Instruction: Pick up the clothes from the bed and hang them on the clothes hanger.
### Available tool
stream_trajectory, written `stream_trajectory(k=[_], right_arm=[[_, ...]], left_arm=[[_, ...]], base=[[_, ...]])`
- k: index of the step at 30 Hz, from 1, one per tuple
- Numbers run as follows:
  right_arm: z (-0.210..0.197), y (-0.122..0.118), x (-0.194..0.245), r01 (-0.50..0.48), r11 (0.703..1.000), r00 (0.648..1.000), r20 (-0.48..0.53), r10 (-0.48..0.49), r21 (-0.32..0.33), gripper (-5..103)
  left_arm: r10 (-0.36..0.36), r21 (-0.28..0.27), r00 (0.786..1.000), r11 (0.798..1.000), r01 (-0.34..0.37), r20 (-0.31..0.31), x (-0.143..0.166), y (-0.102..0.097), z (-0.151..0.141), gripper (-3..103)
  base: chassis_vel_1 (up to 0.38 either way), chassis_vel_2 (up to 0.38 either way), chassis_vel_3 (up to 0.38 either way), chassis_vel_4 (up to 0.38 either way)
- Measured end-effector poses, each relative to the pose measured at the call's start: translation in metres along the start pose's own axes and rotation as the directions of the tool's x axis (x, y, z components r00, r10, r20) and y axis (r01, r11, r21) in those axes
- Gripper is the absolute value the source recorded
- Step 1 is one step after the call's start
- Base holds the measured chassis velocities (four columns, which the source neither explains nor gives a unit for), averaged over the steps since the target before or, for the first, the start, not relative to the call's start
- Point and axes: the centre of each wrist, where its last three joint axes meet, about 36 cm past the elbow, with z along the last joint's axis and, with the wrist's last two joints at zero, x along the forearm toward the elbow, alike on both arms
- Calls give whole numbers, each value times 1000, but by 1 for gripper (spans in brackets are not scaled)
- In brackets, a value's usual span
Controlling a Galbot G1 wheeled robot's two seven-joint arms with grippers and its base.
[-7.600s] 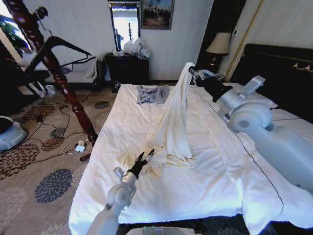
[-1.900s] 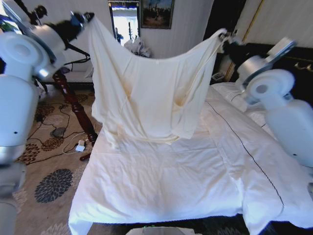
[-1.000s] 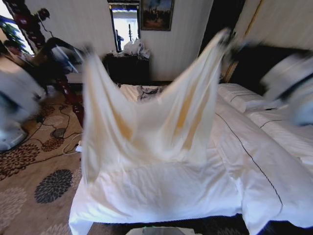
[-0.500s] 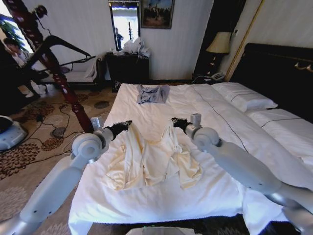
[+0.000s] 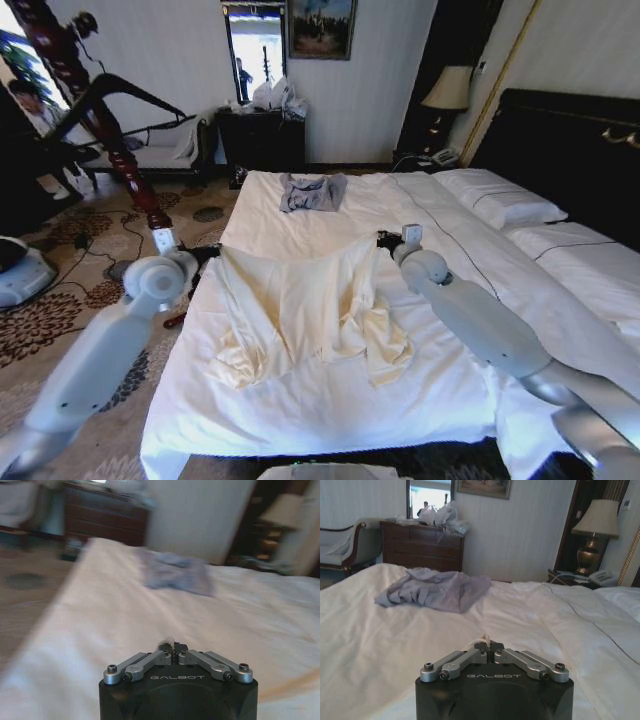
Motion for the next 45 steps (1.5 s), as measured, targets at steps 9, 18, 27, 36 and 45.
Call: stream_trajectory(k=[9, 18, 27, 36, 45], right_arm=[[31, 35, 4, 137, 990, 990, -22, -136, 28, 1], [55, 69, 13, 219, 973, 973, -96, -212, 68, 1], [59, 75, 17, 300, 944, 919, -223, -325, -137, 20], [27, 49, 82, 322, 893, 758, -479, -443, -315, 52], [-19, 0, 133, 196, 967, 969, -122, -217, -163, 84]], left_arm=[[125, 20, 991, 992, -125, -46, -51, -54, 46, 1], [52, 71, 992, 996, -44, -115, -95, -71, 86, 3], [43, 115, 966, 993, -14, -256, -76, -64, 97, 28], [120, 177, 928, 982, -59, -354, -11, -44, 95, 61], [-8, -1, 990, 1000, 8, -140, 80, 2, 75, 97]], base=[[0, 0, 0, 0], [0, 0, 0, 0], [0, 0, 0, 0], [0, 0, 0, 0], [0, 0, 0, 0]])
